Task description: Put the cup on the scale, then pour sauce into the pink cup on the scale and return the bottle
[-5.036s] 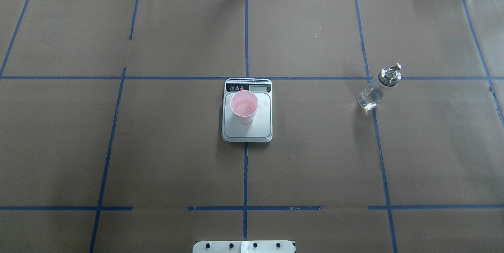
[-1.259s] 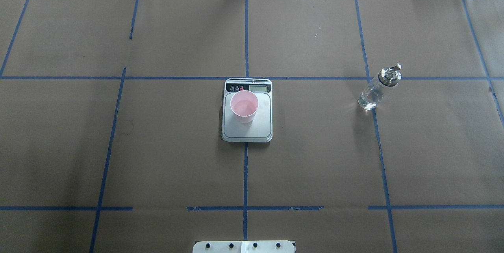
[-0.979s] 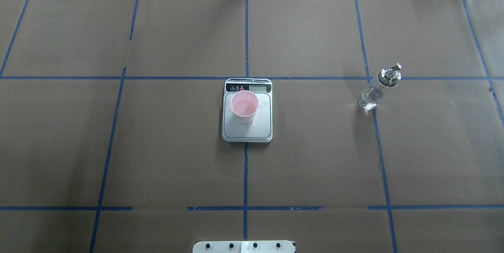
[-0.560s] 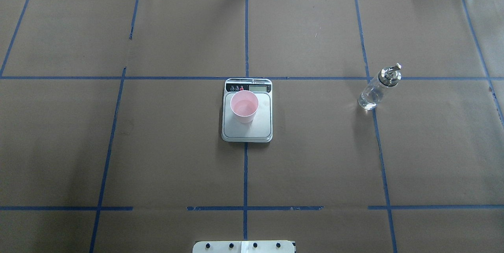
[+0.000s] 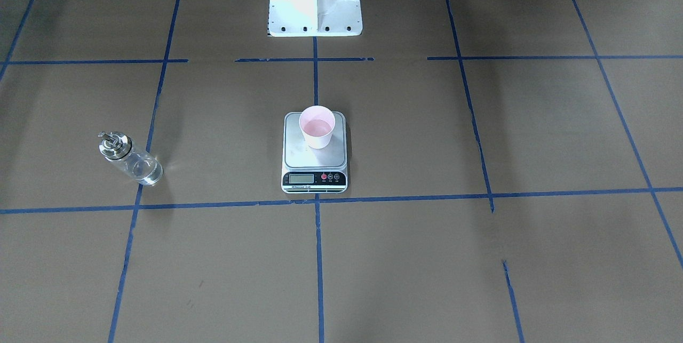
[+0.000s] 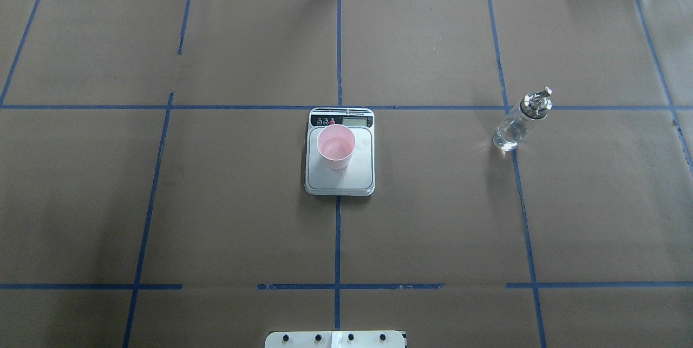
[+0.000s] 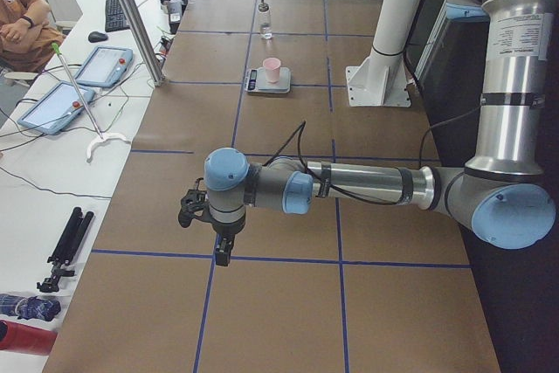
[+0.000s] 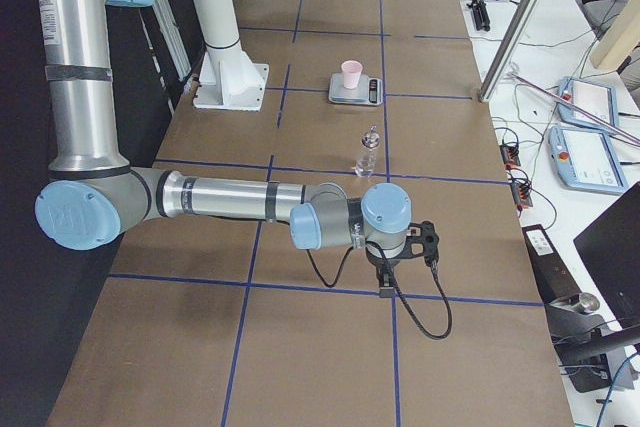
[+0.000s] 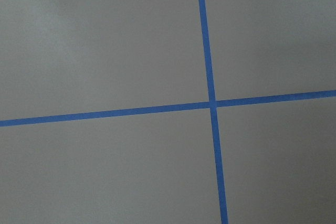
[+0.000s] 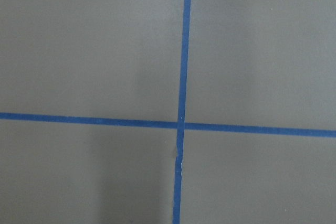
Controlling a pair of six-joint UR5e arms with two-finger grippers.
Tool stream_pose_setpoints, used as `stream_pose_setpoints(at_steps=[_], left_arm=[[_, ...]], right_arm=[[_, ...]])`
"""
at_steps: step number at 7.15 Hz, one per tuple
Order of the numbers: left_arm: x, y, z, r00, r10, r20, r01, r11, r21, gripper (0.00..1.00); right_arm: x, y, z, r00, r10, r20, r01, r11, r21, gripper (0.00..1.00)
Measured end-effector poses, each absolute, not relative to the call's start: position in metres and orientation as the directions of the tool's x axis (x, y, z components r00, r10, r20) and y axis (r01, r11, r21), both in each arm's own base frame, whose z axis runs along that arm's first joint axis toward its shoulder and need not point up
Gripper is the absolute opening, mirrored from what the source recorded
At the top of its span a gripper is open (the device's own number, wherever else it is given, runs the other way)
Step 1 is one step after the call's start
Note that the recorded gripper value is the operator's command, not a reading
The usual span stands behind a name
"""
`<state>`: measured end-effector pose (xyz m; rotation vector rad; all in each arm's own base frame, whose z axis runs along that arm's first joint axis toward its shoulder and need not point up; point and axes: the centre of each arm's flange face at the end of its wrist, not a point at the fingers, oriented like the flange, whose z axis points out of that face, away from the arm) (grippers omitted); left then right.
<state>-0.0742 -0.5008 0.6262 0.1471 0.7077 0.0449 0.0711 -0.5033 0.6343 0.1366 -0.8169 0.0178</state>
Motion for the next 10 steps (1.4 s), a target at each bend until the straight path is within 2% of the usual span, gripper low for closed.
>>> stream_pose_setpoints(at_steps=[4,10], left_arm=[[-0.074,-0.501,0.627,0.760,0.093,-0.643,0.006,0.989,0.151,1.00],[-0.074,-0.501,0.628,0.761,0.095,-0.642,0.004,0.989,0.151,1.00]], right_arm=[[0.070,-0.475,0.620,0.684,0.009,0.729,-0.054,0.998,0.038,1.00],[0.069,-0.466,0.630,0.687,-0.021,0.726,-0.021,0.999,0.049,1.00]])
